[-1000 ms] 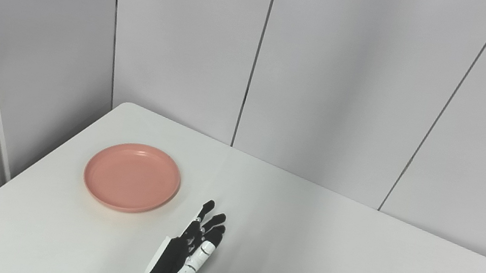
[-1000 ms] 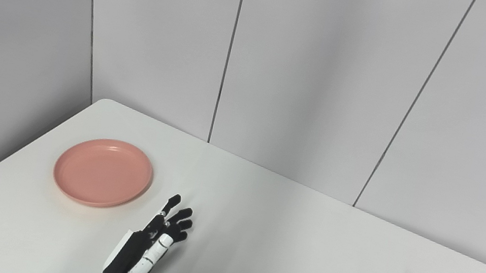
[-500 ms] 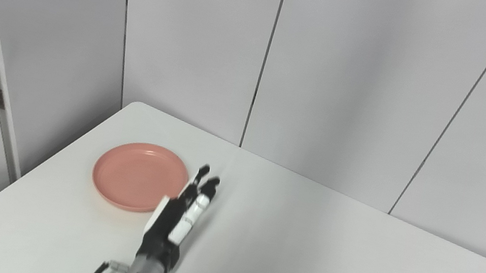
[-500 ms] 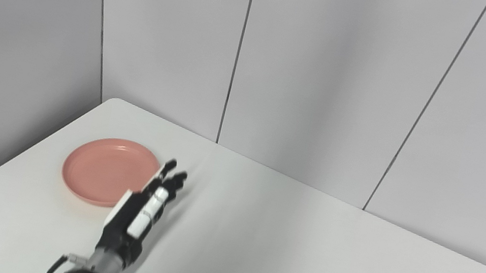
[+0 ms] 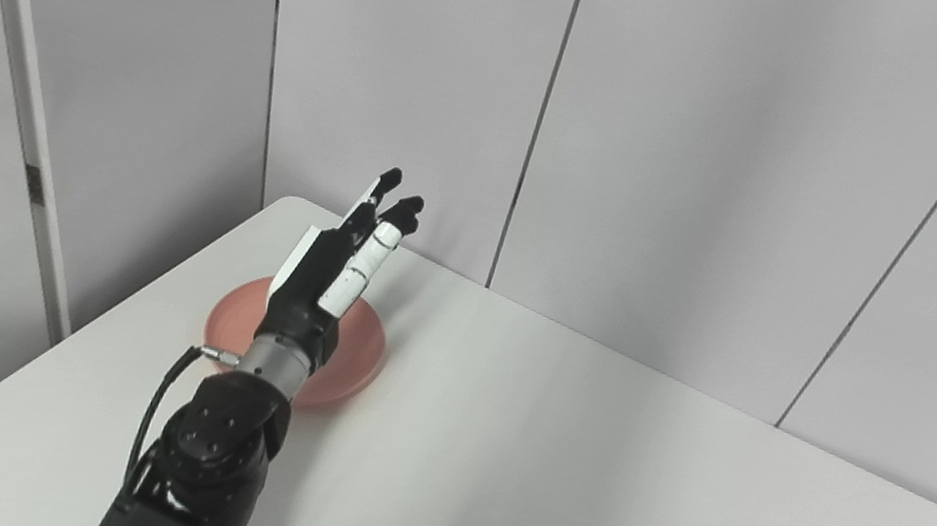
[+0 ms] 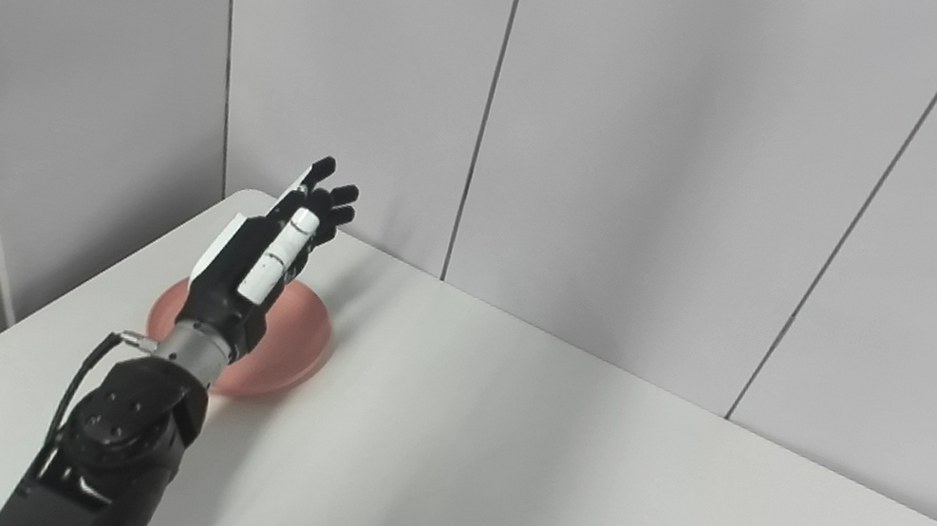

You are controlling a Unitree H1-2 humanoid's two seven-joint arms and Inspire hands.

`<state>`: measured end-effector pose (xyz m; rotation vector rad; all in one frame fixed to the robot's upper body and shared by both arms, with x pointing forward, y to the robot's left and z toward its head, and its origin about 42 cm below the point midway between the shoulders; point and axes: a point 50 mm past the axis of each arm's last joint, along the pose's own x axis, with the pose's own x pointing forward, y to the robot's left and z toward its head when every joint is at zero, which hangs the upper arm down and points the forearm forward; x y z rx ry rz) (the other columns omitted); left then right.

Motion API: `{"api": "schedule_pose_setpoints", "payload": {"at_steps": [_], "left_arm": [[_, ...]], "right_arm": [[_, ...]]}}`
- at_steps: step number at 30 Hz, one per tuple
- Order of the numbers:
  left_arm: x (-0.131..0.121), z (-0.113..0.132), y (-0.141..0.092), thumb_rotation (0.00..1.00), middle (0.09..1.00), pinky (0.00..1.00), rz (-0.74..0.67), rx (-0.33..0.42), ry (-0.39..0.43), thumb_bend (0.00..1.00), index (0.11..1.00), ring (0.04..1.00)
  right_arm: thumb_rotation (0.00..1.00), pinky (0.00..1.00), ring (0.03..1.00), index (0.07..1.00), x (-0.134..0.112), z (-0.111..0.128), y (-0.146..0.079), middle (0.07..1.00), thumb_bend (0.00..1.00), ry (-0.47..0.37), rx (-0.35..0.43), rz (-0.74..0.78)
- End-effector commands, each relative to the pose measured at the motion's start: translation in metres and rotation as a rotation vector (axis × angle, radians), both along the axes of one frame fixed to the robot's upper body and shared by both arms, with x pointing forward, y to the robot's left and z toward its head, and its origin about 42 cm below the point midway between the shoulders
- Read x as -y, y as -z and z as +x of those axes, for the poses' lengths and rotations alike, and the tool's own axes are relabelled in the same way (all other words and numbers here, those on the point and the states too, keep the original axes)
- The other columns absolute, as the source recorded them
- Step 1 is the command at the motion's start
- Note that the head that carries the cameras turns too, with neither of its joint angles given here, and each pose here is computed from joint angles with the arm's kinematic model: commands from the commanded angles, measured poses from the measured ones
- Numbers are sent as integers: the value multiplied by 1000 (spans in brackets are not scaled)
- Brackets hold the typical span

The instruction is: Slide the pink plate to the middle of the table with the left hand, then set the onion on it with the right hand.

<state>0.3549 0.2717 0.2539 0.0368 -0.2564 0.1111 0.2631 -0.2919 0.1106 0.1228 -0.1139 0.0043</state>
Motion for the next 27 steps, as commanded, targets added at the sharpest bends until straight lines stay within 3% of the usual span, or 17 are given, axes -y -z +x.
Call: {"api": "schedule_pose_setpoints", "payload": {"at_steps": [1, 5, 7, 14, 17, 24, 27], "left_arm": [[-1, 7, -36, 853, 917, 953, 40, 99, 32, 822, 970, 916], [-16, 15, -52, 856, 911, 945, 78, 103, 27, 832, 960, 904], [-27, 20, -60, 870, 907, 989, 104, 107, 12, 836, 961, 910], [-67, 38, -80, 880, 895, 952, 132, 102, -85, 816, 957, 897], [-87, 44, -81, 894, 881, 892, 149, 81, -121, 807, 945, 877], [-128, 53, -69, 893, 865, 904, 139, 15, -175, 783, 936, 862], [-145, 56, -60, 864, 861, 863, 126, -1, -201, 799, 939, 854]], "right_arm": [[1000, 1000, 1000, 1000, -5, -24, 33, 1000, 716, 9, -134, 43], [1000, 1000, 1000, 1000, -6, -25, 32, 1000, 717, 5, -135, 43], [1000, 1000, 1000, 1000, -7, -26, 32, 1000, 713, 6, -134, 44], [1000, 1000, 1000, 1000, -8, -29, 32, 1000, 709, 6, -133, 48], [1000, 1000, 1000, 1000, -9, -30, 32, 1000, 707, 2, -132, 46], [1000, 1000, 1000, 1000, -9, -31, 33, 1000, 708, 2, -132, 42], [1000, 1000, 1000, 1000, -9, -30, 32, 1000, 706, 1, -134, 43]]}}
